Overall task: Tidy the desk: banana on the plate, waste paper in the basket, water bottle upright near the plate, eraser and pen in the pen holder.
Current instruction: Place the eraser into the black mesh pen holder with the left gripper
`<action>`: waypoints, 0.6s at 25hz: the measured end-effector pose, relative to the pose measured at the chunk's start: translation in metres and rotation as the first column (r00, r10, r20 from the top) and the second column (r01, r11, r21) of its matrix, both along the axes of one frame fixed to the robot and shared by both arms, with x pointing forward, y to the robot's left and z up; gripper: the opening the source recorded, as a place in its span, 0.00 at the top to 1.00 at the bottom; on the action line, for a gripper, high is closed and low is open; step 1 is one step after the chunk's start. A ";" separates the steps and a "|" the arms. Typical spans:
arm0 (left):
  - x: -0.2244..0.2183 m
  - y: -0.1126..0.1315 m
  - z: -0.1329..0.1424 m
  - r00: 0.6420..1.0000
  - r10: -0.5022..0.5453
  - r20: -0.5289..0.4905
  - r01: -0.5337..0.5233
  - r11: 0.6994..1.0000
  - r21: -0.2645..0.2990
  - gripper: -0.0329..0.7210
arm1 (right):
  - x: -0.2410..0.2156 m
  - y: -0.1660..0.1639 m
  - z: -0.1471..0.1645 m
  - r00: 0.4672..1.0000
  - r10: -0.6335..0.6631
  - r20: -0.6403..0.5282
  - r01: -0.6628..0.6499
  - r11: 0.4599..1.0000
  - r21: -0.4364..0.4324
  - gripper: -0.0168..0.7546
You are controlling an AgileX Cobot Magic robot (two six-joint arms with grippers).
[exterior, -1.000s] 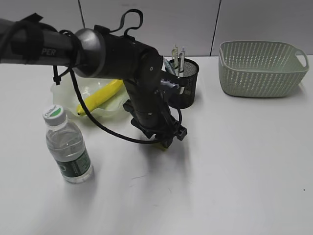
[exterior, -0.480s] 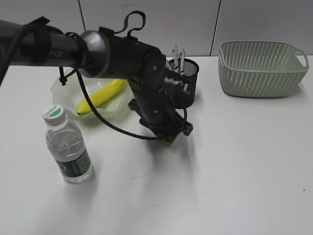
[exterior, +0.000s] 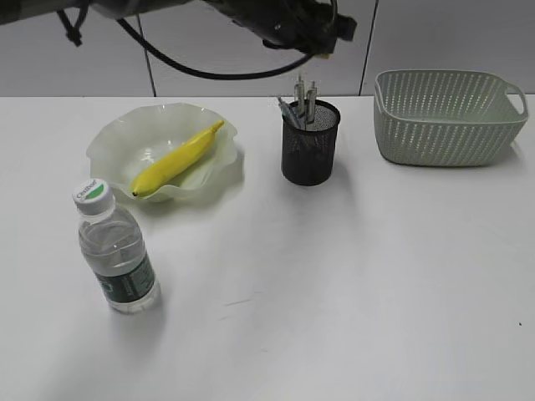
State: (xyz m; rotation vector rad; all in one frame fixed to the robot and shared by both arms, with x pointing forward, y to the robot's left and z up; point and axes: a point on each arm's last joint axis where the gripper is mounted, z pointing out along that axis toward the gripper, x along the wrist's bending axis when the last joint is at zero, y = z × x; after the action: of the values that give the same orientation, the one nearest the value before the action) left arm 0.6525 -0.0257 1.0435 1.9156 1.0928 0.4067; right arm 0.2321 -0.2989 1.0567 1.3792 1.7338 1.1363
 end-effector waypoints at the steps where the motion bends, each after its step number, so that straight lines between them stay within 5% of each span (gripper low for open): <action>1: 0.004 0.003 0.003 1.000 0.010 0.018 -0.010 1.000 -0.014 0.58 | 0.000 0.000 0.000 1.000 0.000 0.000 0.000 1.000 0.000 0.56; 7: 0.014 0.003 -0.034 0.999 0.022 -0.046 -0.020 0.999 0.035 0.56 | 0.000 0.000 0.000 1.000 0.000 0.000 0.000 1.000 0.000 0.58; 15: 0.010 0.005 -0.046 0.991 0.024 -0.133 -0.012 0.996 0.089 0.30 | 0.000 0.000 0.000 1.000 0.000 0.000 0.000 1.000 0.000 0.58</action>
State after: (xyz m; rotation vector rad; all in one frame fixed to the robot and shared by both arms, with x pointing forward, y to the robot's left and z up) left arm 0.6628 -0.0209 0.9970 2.0366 1.1969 0.3458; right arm 0.2321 -0.2989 1.0567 1.3792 1.7338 1.1363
